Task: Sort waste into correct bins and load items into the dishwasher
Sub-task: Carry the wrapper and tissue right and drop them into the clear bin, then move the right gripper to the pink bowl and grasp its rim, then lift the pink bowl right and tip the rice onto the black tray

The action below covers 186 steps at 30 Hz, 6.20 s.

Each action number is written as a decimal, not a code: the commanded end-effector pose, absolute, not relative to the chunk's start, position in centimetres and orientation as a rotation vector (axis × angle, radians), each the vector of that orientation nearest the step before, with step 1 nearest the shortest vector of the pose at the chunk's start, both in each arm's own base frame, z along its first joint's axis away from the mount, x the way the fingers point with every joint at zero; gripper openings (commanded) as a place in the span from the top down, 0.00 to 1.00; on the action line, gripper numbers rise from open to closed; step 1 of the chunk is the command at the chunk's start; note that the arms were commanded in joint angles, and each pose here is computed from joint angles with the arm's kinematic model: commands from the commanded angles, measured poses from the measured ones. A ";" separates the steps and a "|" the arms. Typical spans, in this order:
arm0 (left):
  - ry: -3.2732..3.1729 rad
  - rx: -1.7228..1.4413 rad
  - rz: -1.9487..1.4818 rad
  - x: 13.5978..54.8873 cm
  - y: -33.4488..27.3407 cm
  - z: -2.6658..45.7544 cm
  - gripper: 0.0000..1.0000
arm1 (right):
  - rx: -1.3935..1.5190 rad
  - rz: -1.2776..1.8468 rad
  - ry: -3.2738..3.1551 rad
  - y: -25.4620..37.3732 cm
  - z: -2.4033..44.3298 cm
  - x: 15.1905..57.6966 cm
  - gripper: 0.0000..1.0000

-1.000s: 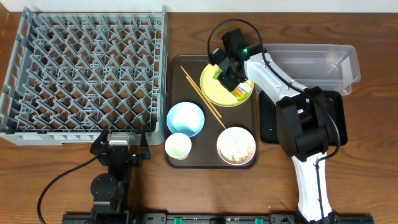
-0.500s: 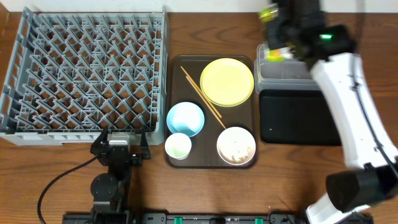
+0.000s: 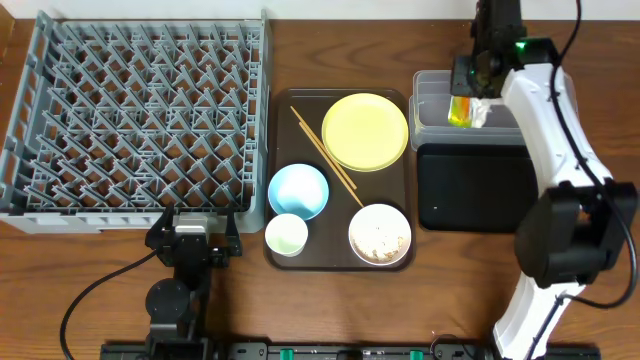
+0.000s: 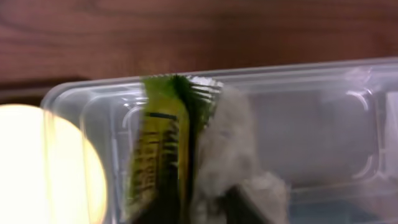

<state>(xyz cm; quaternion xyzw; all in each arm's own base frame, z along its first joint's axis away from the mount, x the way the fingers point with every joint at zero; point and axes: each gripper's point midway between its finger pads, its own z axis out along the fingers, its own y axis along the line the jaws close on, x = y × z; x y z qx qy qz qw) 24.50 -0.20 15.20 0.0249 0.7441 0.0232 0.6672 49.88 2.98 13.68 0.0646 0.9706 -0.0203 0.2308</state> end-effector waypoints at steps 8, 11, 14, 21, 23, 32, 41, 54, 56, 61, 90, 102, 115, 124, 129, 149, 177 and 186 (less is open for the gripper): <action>1.729 0.061 0.062 24.4 -0.1 13.6 0.01 | 0.089 -0.007 2.572 3.6 18.1 49.9 0.28; 1.729 0.061 0.062 24.4 -0.1 13.6 0.01 | 0.013 0.079 2.526 4.9 21.0 49.1 0.30; 1.729 0.061 0.062 24.4 -0.1 13.6 0.01 | -0.104 0.162 2.502 6.6 23.3 47.4 0.31; 1.730 0.061 0.062 24.4 -0.1 13.6 0.01 | -0.144 0.086 2.543 5.8 23.0 46.2 0.41; 1.730 0.061 0.062 24.4 -0.1 13.6 0.01 | -0.143 0.082 2.566 5.8 22.0 46.5 0.55; 1.729 0.061 0.062 24.4 -0.1 13.6 0.01 | -0.145 0.077 2.696 6.2 13.5 49.3 0.96; 1.730 0.061 0.062 24.4 -0.1 13.6 0.01 | -0.121 0.084 2.740 6.4 9.0 50.8 0.99; 1.729 0.061 0.062 24.4 -0.1 13.6 0.01 | -0.320 0.293 2.474 12.0 25.4 45.2 0.39; 1.729 0.061 0.062 24.4 -0.1 13.6 0.01 | -0.373 0.309 2.509 13.5 25.5 43.1 0.34; 1.729 0.061 0.062 24.4 -0.1 13.6 0.01 | -0.561 0.371 2.637 18.2 23.8 37.7 0.31; 1.729 0.061 0.062 24.4 -0.1 13.6 0.01 | -1.389 0.127 2.847 24.5 5.2 19.6 0.57; 1.729 0.061 0.062 24.4 -0.1 13.6 0.01 | -1.356 -0.001 2.803 23.3 2.2 19.9 0.69; 1.729 0.061 0.062 24.4 -0.1 13.6 0.01 | -1.302 -0.012 2.827 22.9 1.2 19.7 0.99; 1.730 0.061 0.062 24.4 -0.1 13.6 0.01 | -1.196 0.036 2.816 24.5 3.8 21.5 0.99; 1.730 0.061 0.062 24.4 -0.1 13.6 0.01 | -1.136 0.132 2.821 25.3 7.0 22.8 0.99; 1.729 0.061 0.062 24.4 -0.1 13.6 0.01 | -0.593 0.850 2.793 18.3 12.0 28.2 0.99; 1.729 0.061 0.062 24.4 -0.1 13.6 0.01 | -0.203 1.673 2.044 9.6 17.9 31.0 0.99; 1.729 0.061 0.062 24.4 -0.1 13.6 0.01 | -0.051 1.767 1.923 6.5 18.3 31.9 0.99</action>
